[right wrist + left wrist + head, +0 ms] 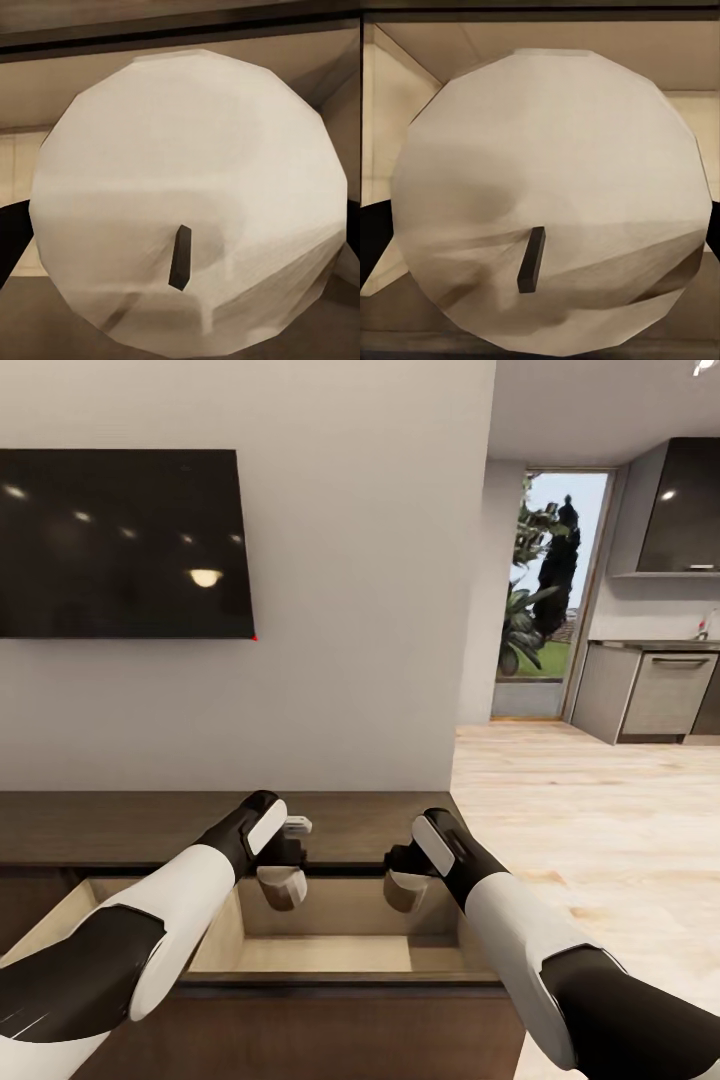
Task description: Place each of the two pumpkins and all three candles from the living room inside a cabinet in the living room (use any cabinet), then make sure every cabinet is closed, and position the cauldron so it is next to a table in the living room.
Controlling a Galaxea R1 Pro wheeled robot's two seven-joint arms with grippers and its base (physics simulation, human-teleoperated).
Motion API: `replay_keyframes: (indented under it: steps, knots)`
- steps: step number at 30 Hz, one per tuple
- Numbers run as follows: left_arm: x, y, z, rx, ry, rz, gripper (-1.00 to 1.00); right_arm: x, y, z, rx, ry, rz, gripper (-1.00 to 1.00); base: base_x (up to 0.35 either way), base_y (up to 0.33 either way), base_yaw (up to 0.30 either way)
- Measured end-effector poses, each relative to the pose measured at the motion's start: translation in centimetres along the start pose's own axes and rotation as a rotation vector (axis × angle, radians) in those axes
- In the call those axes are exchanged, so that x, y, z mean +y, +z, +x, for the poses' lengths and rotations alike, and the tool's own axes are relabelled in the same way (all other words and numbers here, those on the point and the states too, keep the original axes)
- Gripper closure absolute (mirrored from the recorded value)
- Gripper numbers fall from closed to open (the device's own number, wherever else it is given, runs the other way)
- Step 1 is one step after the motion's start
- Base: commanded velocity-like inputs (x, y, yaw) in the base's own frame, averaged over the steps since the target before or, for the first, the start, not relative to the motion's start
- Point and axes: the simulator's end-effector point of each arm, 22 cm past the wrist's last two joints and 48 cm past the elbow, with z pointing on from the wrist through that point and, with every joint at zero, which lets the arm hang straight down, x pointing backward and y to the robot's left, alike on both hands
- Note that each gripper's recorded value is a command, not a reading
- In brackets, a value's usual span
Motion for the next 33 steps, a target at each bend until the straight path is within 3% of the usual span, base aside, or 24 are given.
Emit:
replay_keyframes:
  steps: [33]
  knots:
    - [-0.4,7.5,2.9,0.104,0.010,-0.007,1.00,-1.1,7.0,4.3,0.129,0.013,0.013,1.00,0.000,0.000,0.000]
